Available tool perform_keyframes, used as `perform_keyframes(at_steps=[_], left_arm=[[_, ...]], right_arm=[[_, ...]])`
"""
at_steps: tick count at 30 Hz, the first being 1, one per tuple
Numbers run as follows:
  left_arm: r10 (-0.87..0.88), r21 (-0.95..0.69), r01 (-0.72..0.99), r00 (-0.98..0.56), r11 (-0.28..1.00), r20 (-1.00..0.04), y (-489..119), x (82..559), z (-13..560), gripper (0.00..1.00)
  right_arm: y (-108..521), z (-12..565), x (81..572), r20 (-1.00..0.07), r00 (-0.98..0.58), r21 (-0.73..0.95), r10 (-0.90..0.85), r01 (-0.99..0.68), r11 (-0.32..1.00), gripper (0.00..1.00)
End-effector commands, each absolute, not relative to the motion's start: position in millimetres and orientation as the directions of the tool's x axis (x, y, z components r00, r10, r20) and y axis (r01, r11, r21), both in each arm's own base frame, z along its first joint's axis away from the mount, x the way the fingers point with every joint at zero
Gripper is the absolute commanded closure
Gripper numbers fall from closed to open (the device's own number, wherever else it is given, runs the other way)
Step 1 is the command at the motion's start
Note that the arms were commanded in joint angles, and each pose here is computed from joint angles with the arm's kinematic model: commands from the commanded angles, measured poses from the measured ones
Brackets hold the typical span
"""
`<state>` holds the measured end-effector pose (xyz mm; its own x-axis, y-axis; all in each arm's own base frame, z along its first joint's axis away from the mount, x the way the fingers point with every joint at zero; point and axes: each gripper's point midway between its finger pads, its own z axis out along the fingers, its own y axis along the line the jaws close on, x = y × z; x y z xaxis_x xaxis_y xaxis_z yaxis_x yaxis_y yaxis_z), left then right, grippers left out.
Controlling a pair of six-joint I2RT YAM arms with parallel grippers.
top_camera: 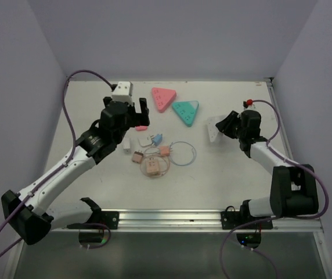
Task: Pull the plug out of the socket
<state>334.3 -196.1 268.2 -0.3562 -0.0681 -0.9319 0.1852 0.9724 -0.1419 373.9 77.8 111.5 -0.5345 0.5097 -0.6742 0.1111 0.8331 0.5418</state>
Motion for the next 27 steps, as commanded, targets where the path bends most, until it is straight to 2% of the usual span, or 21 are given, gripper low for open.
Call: perform_keyframes(at_steps=[1,5,8,15,20,21,23,24,27], left_arm=[[-0.079,-0.098,0.059,-0.267,0.993,-0.96,-138.3,327.0,311.0,0.0],[-0.057,-0.052,-0.033,-0.187,0.998,-0.981,-98.1,315.7,324.5,0.0],[-0.031,-0.013,-0.113,-0.155,0.993,-0.987,-72.6,305.0,309.3,0.0],[-0.017,0.015,-0.197,-0.161,0.98,-0.987,-47.4,297.6,275.7,0.0],[-0.009,0.033,-0.249,-0.165,0.968,-0.986,-36.3,294.9,274.4,0.0],[-0.012,0.03,-0.254,-0.162,0.967,-0.987,-35.5,294.7,275.2,0.0],[-0.015,0.026,-0.258,-0.154,0.966,-0.988,-34.1,293.7,276.8,0.0],[-0.015,0.026,-0.258,-0.154,0.966,-0.988,-34.0,293.5,276.2,0.0],[-0.011,0.029,-0.26,-0.151,0.965,-0.988,-33.1,293.5,276.8,0.0]], right_arm=[[88.7,157.6,422.4,-0.71,-0.457,0.612,0.536,-0.023,0.791,1.0],[104.2,134.0,445.8,-0.661,-0.56,0.66,0.5,-0.116,0.742,1.0],[112.0,131.8,457.5,-0.648,-0.594,0.677,0.477,-0.161,0.718,1.0],[117.7,101.7,470.8,-0.598,-0.638,0.716,0.485,-0.154,0.68,1.0],[82.3,66.3,475.5,-0.481,-0.637,0.787,0.603,-0.009,0.617,0.87],[78.9,66.0,477.7,-0.478,-0.626,0.795,0.615,-0.01,0.607,0.77],[71.4,57.2,477.7,-0.441,-0.627,0.815,0.642,0.02,0.579,0.66],[69.4,54.4,477.7,-0.431,-0.629,0.819,0.647,0.028,0.573,0.58],[64.1,51.0,480.4,-0.418,-0.63,0.822,0.655,0.043,0.567,0.46]])
